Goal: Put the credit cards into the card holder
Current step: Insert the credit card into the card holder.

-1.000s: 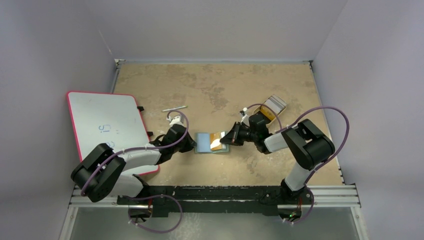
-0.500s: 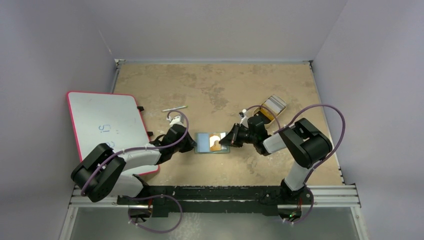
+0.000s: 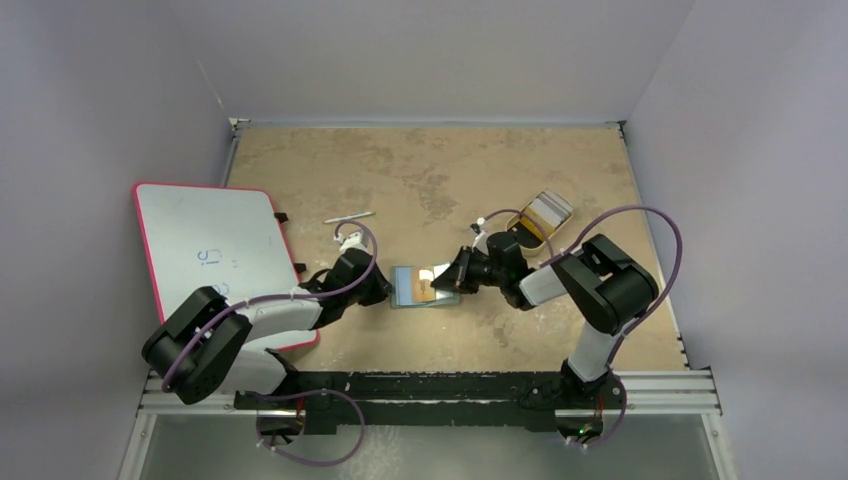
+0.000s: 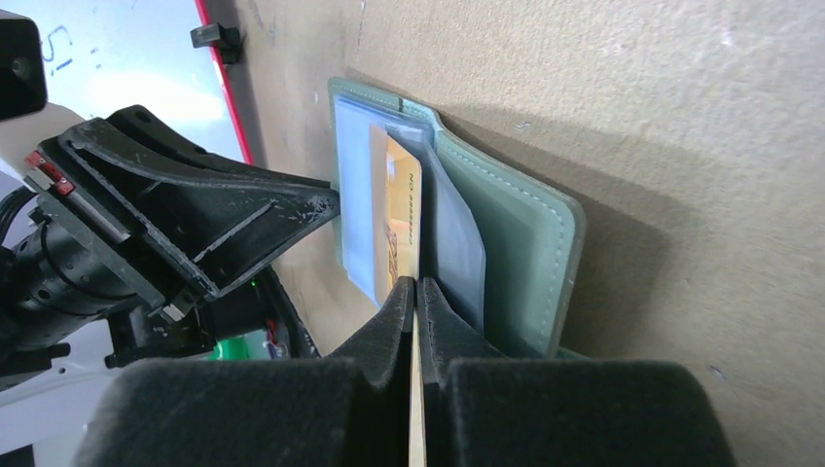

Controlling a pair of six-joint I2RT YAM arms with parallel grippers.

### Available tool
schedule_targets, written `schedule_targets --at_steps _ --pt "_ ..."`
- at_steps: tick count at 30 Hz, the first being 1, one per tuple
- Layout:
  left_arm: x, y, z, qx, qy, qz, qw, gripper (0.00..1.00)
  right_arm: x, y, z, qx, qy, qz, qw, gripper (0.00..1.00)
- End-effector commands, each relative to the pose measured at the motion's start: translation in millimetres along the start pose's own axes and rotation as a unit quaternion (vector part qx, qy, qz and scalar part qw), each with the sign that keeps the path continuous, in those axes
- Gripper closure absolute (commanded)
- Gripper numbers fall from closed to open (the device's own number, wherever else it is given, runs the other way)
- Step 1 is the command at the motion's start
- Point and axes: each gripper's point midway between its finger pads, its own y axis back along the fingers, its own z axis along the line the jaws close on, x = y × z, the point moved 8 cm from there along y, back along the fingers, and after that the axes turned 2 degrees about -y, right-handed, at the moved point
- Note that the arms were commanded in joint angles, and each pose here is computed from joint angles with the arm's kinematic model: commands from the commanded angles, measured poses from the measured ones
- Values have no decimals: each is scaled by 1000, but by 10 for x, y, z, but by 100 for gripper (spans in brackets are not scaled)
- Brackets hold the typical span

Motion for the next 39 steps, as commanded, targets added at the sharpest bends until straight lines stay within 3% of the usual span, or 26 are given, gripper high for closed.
schedule_targets --at_steps 1,5,13,18,39 --pt "-48 31 -80 23 9 -6 1000 100 -51 -136 122 -14 6 -13 1000 100" --pt "-43 36 -75 23 10 -6 1000 100 -34 -215 198 -22 11 -8 1000 99" --pt "-54 50 -82 23 9 -9 1000 100 -34 -131 143 61 41 -11 997 76" --pt "-67 70 -79 22 7 -14 1000 100 -87 -55 176 90 65 -26 993 67" --pt "-52 68 -88 29 11 -10 999 100 -24 -255 467 43 76 -6 996 70"
